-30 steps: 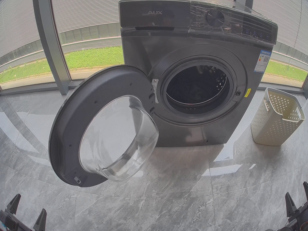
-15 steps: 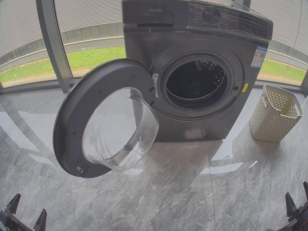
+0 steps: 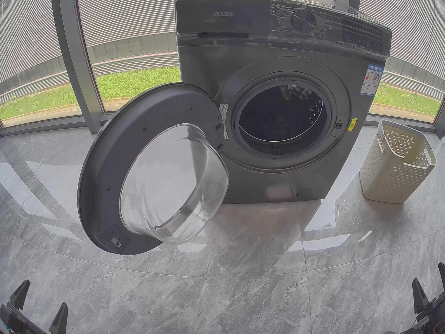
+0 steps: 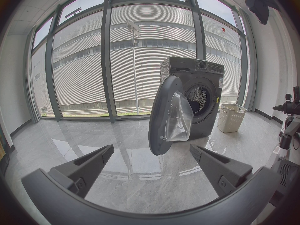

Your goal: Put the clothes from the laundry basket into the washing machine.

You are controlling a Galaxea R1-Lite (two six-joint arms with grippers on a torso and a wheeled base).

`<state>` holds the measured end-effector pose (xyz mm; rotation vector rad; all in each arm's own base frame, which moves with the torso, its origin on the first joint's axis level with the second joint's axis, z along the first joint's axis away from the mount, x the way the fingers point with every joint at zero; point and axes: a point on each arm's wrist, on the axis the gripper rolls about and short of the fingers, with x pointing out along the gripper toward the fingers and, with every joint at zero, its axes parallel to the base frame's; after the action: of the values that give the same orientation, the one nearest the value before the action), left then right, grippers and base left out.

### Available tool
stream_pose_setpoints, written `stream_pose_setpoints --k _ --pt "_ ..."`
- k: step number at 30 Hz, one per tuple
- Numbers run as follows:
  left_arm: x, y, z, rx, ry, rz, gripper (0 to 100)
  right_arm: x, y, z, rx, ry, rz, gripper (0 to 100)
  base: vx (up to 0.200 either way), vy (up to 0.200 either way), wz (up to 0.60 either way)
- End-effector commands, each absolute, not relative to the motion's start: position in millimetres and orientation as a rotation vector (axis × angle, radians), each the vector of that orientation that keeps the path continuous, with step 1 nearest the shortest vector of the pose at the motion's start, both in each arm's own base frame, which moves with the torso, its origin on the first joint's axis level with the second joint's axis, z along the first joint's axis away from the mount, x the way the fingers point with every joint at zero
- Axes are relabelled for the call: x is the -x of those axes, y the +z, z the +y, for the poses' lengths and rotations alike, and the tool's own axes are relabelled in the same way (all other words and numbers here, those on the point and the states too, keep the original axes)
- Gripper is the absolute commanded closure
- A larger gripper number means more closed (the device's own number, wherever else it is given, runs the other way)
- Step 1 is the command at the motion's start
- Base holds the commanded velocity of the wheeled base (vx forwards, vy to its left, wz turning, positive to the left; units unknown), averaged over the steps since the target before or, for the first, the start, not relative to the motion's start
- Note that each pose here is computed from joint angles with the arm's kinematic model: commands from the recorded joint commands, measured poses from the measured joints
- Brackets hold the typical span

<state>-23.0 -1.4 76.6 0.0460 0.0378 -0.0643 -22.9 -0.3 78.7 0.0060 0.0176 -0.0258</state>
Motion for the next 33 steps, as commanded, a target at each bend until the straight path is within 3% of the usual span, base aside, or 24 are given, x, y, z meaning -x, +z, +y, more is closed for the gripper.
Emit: stream_pose_setpoints --k 1,5,7,8,9,12,14,17,26,33 --pt "23 71 -2 -0.048 -0.072 0.040 0 23 76 0 -0.006 -0.028 0.014 0 0.000 0.000 0.00" --pt "25 81 -2 -0.049 -0.070 -0.009 0 23 76 0 -0.006 -0.026 0.014 0 0.000 0.000 0.00" --pt "36 124 -2 -0.019 -0.085 -0.158 0 23 76 0 -0.006 -0.026 0.014 0 0.000 0.000 0.00" --pt "36 124 -2 -0.019 -0.085 -0.158 0 23 76 0 -0.006 -0.026 0.014 0 0.000 0.000 0.00" --pt "38 147 -2 -0.008 -0.112 -0.164 0 23 76 0 -0.006 -0.026 0.014 0 0.000 0.000 0.00" --pt "12 172 -3 0.010 -0.262 0.046 0 23 76 0 -0.006 -0.031 0.015 0 0.000 0.000 0.00" --pt "4 175 -4 0.014 -0.279 0.075 0 23 76 0 -0.008 -0.029 0.015 0 0.000 0.000 0.00" --pt "-51 195 -10 0.056 -0.319 0.183 0 23 76 0 -0.006 -0.029 0.014 0 0.000 0.000 0.00" --pt "-123 190 -19 0.055 -0.330 0.274 0 23 76 0 -0.006 -0.029 0.014 0 0.000 0.000 0.00" --pt "-163 181 -25 0.072 -0.422 0.316 0 23 76 0 -0.006 -0.029 0.014 0 0.000 0.000 0.00"
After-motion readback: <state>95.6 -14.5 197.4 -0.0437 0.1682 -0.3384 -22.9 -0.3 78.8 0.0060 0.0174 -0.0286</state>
